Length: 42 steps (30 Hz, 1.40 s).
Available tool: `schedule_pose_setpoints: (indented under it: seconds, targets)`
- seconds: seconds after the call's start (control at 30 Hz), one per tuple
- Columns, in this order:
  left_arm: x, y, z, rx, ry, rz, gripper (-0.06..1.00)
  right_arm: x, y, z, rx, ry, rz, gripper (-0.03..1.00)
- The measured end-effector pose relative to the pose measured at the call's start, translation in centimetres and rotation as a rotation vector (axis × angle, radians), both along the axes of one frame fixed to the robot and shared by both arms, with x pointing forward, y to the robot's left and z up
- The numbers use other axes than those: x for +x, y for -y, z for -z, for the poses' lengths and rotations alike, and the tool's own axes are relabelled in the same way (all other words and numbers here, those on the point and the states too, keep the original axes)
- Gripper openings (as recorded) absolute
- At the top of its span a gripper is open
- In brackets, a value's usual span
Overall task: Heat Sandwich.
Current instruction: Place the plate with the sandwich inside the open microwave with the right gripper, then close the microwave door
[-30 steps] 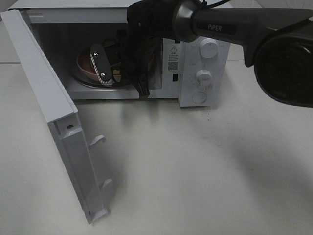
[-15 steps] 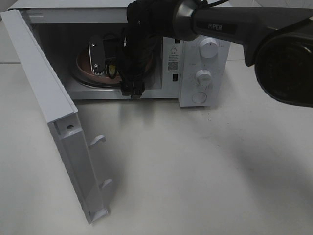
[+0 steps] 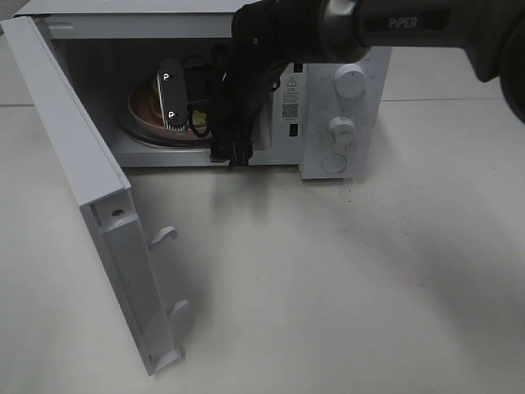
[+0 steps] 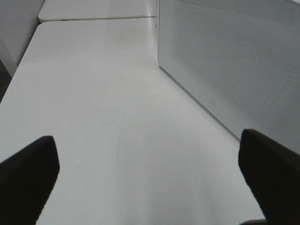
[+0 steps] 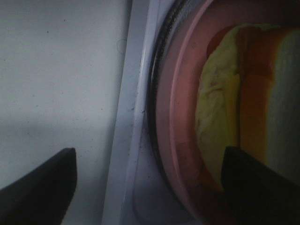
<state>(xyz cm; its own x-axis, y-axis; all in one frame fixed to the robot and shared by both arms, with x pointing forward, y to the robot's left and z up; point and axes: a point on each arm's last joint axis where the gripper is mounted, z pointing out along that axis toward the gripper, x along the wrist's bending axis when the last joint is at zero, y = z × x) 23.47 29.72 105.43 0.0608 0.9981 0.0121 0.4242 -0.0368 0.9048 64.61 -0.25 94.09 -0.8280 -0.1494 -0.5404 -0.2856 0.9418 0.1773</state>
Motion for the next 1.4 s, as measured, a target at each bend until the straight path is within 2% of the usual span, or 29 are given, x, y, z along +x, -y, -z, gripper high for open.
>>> schedule_pose_setpoints:
  seconds: [0.57,0.87,1.17,1.4]
  targets:
    - [0.0,0.0,0.0,0.000,0.000,0.000,0.99,-5.3,4.0,-2.5,-0.042,-0.008,-0.017,0.78]
    - [0.0,0.0,0.0,0.000,0.000,0.000,0.99,-8.4,6.3,-4.4,0.034,-0.024,0.081,0.78]
    - [0.0,0.0,0.0,0.000,0.000,0.000,0.99,-12.6,9.4,-6.0,0.141,-0.094,0.275,0.78]
    - [0.0,0.0,0.0,0.000,0.000,0.000,0.99,-14.9,11.2,-6.6,0.185,-0.151,0.395,0.78]
